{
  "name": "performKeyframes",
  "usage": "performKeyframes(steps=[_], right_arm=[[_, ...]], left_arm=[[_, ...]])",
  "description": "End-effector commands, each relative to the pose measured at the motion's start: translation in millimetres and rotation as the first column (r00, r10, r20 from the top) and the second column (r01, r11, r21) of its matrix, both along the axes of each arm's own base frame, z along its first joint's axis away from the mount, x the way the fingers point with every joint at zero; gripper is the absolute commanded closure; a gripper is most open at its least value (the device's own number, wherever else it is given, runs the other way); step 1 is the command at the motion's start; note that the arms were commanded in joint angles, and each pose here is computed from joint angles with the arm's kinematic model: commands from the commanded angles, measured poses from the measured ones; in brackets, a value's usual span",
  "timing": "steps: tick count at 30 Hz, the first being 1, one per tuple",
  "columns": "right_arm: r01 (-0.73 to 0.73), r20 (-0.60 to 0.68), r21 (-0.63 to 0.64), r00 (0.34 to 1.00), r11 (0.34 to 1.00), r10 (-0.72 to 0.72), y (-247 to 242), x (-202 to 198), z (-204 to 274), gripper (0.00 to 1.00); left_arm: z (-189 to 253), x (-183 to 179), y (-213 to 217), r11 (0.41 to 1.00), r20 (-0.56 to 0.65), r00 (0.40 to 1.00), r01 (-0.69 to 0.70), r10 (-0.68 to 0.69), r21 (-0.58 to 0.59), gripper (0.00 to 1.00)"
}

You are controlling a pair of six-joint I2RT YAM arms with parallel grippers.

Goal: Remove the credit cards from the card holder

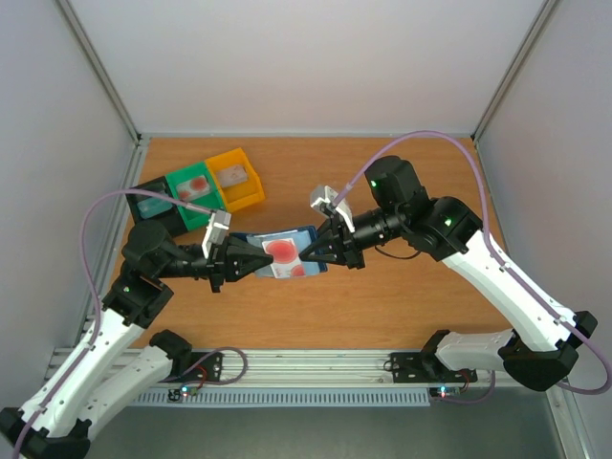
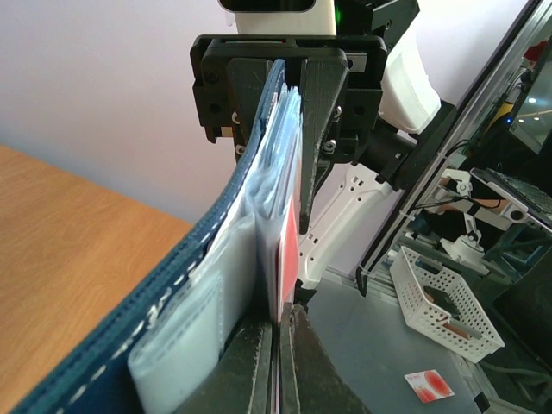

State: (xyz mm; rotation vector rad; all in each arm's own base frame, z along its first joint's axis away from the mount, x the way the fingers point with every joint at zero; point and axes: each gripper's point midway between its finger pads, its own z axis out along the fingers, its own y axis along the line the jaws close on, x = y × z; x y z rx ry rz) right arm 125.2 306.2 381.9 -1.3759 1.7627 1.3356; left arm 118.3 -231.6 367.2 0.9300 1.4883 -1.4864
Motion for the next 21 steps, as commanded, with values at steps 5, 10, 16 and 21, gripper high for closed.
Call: performKeyframes(steps=[5,10,16,21], right_arm=[[-0.006,0.048,0.041,0.999,0.999,0.004,-14,-12,19,0.99],[-0.017,0.054,0.053,0.998,0.998,0.014,-14,-14,23,0.99],[-0.033,0.041,0.06,0.999,0.998,0.03,-13,-16,25,0.99],[-0.04,0.039,0.064,0.999,0.997,0.037,-12,-16,25,0.99]], left_arm=[[1,-11,4,0.999,0.016,0.999,0.048,-0.048,0.013,0.83],[2,-13,4,0.998,0.027,0.998,0.056,-0.056,0.011,0.91],[4,-4,2,1.0,0.025,0.999,0.025,-0.024,-0.006,0.78],[19,-4,-3,0.996,0.065,0.996,0.062,-0.057,-0.065,0.76]])
